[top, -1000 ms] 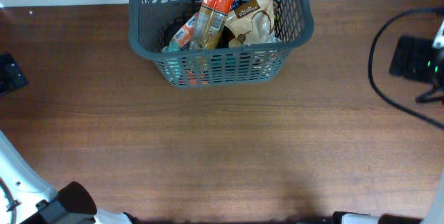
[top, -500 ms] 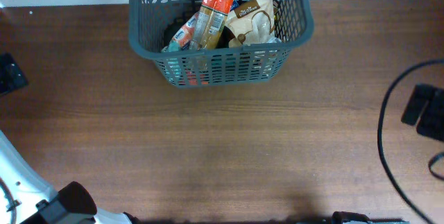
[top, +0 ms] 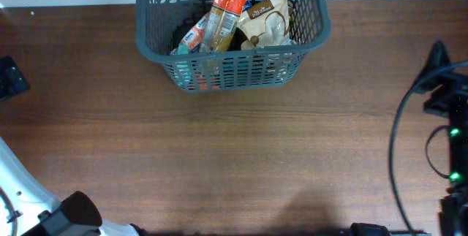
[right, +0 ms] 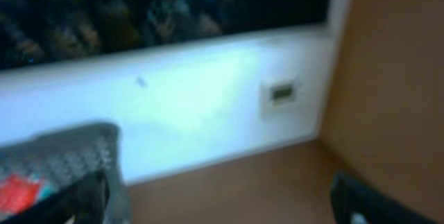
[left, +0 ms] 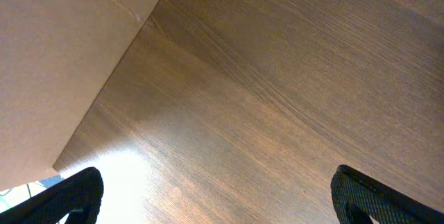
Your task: Pack container
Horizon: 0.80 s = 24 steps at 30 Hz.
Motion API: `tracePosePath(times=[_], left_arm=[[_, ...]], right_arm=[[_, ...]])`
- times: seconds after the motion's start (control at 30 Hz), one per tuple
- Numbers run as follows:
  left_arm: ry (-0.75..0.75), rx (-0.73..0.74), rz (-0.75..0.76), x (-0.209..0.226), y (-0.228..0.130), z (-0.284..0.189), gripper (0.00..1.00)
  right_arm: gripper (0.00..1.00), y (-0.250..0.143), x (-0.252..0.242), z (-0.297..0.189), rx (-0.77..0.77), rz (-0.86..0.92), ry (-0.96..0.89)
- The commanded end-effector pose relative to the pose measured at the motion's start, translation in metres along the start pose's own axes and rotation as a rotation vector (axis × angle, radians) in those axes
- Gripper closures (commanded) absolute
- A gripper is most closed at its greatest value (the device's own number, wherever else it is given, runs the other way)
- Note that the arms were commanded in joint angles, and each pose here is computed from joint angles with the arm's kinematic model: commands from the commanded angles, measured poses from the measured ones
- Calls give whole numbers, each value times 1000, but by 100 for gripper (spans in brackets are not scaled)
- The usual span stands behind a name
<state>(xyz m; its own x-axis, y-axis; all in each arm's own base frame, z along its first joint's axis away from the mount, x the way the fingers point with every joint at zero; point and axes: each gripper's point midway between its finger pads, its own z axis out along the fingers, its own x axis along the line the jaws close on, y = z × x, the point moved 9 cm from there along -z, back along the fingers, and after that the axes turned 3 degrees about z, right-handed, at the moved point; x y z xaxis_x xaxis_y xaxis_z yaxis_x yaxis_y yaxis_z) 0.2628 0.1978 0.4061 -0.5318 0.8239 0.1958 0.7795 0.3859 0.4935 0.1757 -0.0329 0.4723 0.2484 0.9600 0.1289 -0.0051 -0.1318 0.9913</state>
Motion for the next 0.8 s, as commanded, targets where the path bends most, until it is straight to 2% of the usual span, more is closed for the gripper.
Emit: tracePosePath(times=[0.0,0.2,0.43,0.77], left_arm=[[-7,-7,-10,1,-1,-2,1],[-7,-7,-10,1,-1,-2,1],[-7,-7,-10,1,-1,-2,1],[-7,-7,-10,1,-1,-2,1]], right_arm=[[1,-25,9,-5,-48,14,161],[1,-77,7,-11,-146,21,241],[1,-136,0,-11,-172,115,259],[1,-179,-5,-19,-173,124,273]])
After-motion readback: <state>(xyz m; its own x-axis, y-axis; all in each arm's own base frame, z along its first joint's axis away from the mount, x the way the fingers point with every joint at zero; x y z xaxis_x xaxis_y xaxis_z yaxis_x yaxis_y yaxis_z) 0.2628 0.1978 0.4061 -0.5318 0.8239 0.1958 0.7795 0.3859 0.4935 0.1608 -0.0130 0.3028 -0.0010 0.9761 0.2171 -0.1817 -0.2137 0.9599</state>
